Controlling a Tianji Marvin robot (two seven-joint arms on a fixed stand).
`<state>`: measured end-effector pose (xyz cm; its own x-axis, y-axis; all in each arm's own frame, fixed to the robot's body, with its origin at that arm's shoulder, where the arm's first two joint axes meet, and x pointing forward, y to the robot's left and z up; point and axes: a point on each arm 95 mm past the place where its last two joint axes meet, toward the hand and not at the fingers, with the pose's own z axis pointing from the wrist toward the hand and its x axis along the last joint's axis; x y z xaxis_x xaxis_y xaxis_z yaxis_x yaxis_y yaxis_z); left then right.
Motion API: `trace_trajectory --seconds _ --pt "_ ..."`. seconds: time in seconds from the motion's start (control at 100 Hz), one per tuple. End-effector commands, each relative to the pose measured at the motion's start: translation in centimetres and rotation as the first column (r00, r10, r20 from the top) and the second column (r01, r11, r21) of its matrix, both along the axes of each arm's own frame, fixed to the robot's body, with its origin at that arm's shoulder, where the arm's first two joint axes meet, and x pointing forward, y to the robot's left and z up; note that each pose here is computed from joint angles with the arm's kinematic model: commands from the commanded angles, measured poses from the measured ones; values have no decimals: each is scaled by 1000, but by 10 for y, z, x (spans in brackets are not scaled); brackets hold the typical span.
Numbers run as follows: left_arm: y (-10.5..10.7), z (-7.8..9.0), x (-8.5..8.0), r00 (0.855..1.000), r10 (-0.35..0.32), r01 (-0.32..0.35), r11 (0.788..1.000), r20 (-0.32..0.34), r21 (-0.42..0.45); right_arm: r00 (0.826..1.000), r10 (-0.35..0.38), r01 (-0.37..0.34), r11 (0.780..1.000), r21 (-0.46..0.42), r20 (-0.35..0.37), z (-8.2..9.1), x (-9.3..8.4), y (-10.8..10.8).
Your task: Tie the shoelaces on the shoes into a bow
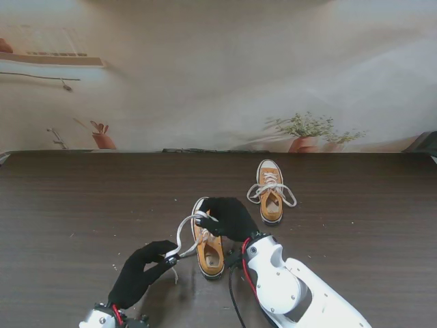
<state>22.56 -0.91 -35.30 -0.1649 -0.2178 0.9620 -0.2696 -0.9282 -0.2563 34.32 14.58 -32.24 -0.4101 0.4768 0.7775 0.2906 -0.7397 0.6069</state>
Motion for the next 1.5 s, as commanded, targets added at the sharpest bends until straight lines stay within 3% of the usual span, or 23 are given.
trace_trajectory --seconds 0.0,0.21,0.35,0.52,0.64,0.74,1.02,1.29,1.37,1.49 --pt "-8 -6 -2 998 -50 52 998 -46 27 1000 8 -8 1000 2 -3 1 -1 0" --pt "-28 -18 1 984 -129 139 987 -121 76 1000 3 -3 1000 9 4 4 -2 -3" --pt "-35 -24 3 965 -188 214 968 -185 130 1000 -1 1 1000 22 8 6 -3 -4" --pt "-36 -28 4 961 -187 223 960 -205 171 1000 0 0 999 33 9 6 -5 -5" --pt "-28 -29 6 973 -156 196 946 -167 257 1000 0 0 999 38 9 5 -6 -6" --pt "-21 -28 9 986 -105 139 949 -133 284 1000 0 -1 999 50 6 5 -7 -6" --pt "-8 -25 12 999 5 6 969 -44 246 999 18 -15 994 110 -28 4 -10 -3" --pt "-3 -21 11 998 47 -54 980 41 191 999 18 -14 991 133 -29 7 -11 -2" --pt "1 -19 9 997 16 -28 984 70 174 999 18 -14 991 136 -28 8 -11 -2" --pt "8 -17 2 988 -139 123 973 71 193 1000 19 -16 991 133 -25 8 -10 -2"
